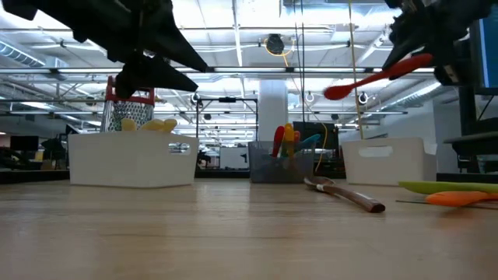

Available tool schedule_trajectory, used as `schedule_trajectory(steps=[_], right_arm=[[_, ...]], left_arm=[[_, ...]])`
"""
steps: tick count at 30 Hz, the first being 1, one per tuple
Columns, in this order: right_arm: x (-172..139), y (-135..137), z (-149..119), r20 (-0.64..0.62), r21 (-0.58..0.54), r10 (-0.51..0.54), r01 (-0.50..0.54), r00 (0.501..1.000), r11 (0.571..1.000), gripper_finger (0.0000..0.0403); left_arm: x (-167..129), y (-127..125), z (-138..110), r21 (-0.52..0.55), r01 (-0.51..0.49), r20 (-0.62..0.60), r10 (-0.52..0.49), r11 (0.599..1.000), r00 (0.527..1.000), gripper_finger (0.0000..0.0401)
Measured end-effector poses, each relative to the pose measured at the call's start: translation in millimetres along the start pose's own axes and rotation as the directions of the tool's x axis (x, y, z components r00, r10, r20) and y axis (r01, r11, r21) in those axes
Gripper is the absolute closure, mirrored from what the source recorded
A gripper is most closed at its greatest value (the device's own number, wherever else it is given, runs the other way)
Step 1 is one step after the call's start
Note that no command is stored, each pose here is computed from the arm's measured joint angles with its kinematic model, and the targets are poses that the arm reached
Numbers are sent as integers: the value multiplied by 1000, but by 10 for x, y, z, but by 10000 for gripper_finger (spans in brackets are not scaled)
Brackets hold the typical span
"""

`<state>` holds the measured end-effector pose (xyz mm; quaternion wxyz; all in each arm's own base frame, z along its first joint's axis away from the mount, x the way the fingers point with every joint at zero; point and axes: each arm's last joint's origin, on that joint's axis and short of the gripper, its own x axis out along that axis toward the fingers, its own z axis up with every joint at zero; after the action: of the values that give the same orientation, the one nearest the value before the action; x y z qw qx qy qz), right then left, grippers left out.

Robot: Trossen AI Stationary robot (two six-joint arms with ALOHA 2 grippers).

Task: Pick & Place Kitchen Items
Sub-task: Put the red slotted spoon into the right white bin

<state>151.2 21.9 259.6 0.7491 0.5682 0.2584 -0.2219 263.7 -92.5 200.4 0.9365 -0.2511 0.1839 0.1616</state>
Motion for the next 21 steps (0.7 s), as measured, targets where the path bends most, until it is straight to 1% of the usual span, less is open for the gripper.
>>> schedule_trajectory(steps=[3,6,8,12,15,18,21], right_arm=[[-155,-104,66,84,130,-24,13,996,991,353],[-278,-200,120,168,270,-52,5,984,963,353],[-327,-254,143,205,366,-77,-3,976,930,353],[-350,-300,168,238,533,-112,-34,965,845,353],[-322,-296,172,220,618,-125,-39,967,785,353],[-276,-288,172,208,678,-148,-34,967,735,353],[-233,-288,189,220,712,-178,-33,959,701,353]], left_arm=[[39,53,47,43,-24,12,24,999,1000,219],[84,120,106,102,-56,27,53,993,998,219],[116,171,150,111,-79,38,75,991,996,219],[180,289,244,114,-131,61,125,985,990,219],[222,382,317,95,-183,90,175,978,980,219],[256,466,379,81,-217,104,208,973,972,219],[283,539,430,78,-246,114,236,966,965,219]])
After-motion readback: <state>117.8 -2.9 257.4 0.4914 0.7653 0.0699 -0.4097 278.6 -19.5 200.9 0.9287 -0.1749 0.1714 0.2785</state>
